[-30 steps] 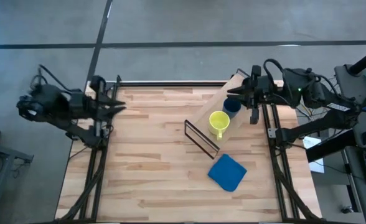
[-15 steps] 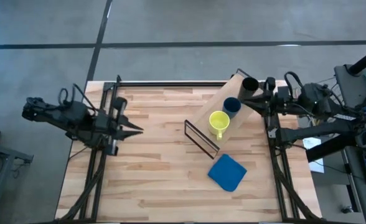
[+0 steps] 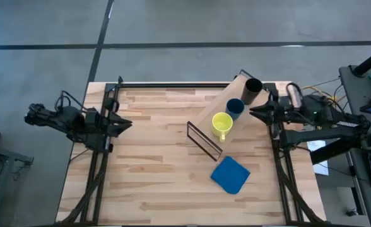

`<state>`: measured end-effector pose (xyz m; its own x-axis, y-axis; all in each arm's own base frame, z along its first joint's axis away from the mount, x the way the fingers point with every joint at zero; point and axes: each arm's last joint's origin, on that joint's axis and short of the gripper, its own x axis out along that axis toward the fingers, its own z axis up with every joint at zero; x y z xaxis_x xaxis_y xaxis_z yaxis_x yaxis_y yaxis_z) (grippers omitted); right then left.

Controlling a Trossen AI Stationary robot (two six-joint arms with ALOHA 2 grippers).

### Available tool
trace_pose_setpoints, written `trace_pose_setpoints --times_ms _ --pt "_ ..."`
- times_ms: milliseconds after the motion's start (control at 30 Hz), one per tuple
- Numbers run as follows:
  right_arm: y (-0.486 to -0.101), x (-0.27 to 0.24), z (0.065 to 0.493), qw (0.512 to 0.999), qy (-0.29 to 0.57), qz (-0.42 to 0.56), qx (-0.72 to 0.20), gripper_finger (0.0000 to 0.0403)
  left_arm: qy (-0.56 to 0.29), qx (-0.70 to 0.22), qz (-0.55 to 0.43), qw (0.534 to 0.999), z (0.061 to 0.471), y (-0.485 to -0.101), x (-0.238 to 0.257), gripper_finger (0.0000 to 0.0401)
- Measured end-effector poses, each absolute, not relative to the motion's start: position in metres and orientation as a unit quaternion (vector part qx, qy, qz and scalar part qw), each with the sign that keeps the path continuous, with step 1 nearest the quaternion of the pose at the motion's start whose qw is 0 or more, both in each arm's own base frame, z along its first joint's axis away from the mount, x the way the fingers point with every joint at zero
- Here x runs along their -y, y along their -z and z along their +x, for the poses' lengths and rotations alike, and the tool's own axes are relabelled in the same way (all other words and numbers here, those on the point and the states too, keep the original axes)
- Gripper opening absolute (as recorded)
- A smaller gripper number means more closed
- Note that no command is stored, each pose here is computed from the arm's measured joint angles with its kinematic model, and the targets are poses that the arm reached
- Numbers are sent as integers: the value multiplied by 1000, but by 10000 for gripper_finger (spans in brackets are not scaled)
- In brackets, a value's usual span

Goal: Stack small to large cups/mugs on shelf
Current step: Return to Home Position

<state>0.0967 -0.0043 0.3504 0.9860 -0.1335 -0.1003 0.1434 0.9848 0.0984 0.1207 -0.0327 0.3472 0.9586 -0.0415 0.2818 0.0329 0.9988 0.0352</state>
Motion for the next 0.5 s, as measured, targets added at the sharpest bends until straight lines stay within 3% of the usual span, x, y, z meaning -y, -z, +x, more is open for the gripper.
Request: trace_pose_setpoints --times_ms 200,500 --pt "-343 4 82 996 68 50 -14 63 17 193 -18 981 112 -322 29 19" --pt "-293 4 75 991 65 114 7 63 13 173 -49 984 114 -288 30 19"
